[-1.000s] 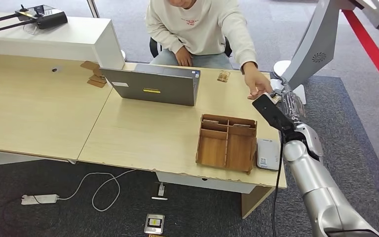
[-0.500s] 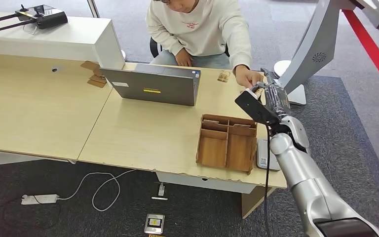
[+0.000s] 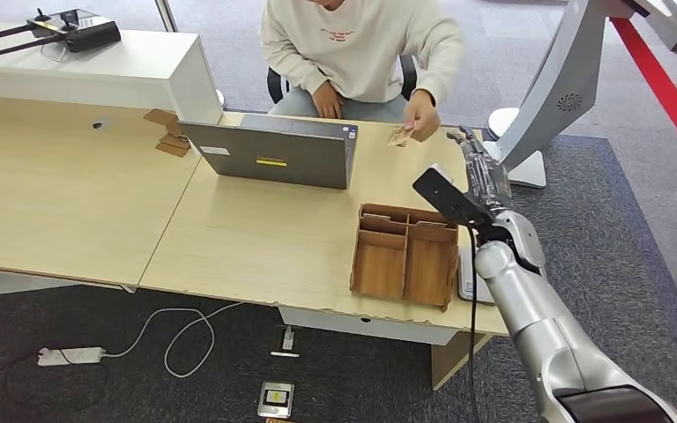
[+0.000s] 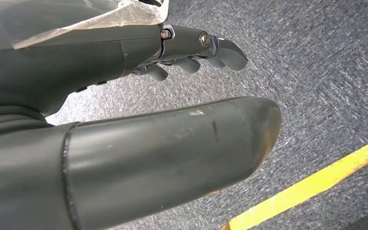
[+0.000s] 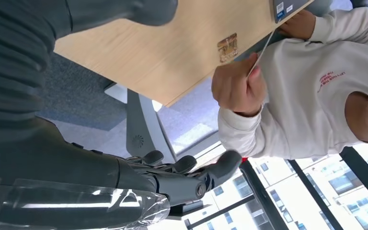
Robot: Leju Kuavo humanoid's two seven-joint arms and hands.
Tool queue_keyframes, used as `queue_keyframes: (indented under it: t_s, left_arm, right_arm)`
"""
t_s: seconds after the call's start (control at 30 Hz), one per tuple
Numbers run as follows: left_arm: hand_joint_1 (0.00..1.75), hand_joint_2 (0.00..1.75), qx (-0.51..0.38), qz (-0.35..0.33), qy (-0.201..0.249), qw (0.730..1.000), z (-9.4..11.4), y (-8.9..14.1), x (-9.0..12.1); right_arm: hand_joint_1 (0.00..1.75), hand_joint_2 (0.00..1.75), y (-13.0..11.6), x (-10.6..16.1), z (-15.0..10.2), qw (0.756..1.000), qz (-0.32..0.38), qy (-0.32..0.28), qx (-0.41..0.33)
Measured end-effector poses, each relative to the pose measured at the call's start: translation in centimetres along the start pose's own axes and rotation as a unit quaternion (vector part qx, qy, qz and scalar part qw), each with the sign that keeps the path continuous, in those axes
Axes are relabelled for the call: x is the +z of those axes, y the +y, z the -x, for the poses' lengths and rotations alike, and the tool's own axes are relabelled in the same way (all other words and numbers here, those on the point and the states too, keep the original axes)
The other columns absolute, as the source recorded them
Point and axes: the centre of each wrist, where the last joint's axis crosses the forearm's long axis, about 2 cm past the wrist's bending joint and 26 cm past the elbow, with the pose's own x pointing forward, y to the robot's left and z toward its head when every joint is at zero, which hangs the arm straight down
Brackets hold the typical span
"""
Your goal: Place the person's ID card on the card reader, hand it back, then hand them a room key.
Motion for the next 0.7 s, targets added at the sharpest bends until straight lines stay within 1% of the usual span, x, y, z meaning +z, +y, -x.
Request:
queue_keyframes:
  t_s: [0.17,0.33,0.53,0.7]
  left_arm:
    - [0.0,0.0,0.0,-0.001,0.0,1.0,0.0,0.0,0.0]
    - [0.0,0.0,0.007,-0.003,0.003,1.0,0.1,0.0,0.0]
    - [0.0,0.0,0.015,-0.005,0.009,1.0,0.2,-0.2,0.1]
    - [0.0,0.0,0.012,-0.007,0.009,1.0,0.2,-0.2,0.1]
  right_arm:
    - [0.0,1.75,-0.1,-0.1,0.1,1.0,0.008,0.003,-0.002]
    - [0.0,1.75,-1.2,-0.2,0.6,1.0,0.02,0.013,-0.008]
    - [0.0,1.75,-3.9,0.1,1.3,0.998,0.011,0.056,-0.027]
    - [0.0,1.75,-6.3,1.4,2.3,0.996,-0.009,0.086,-0.015]
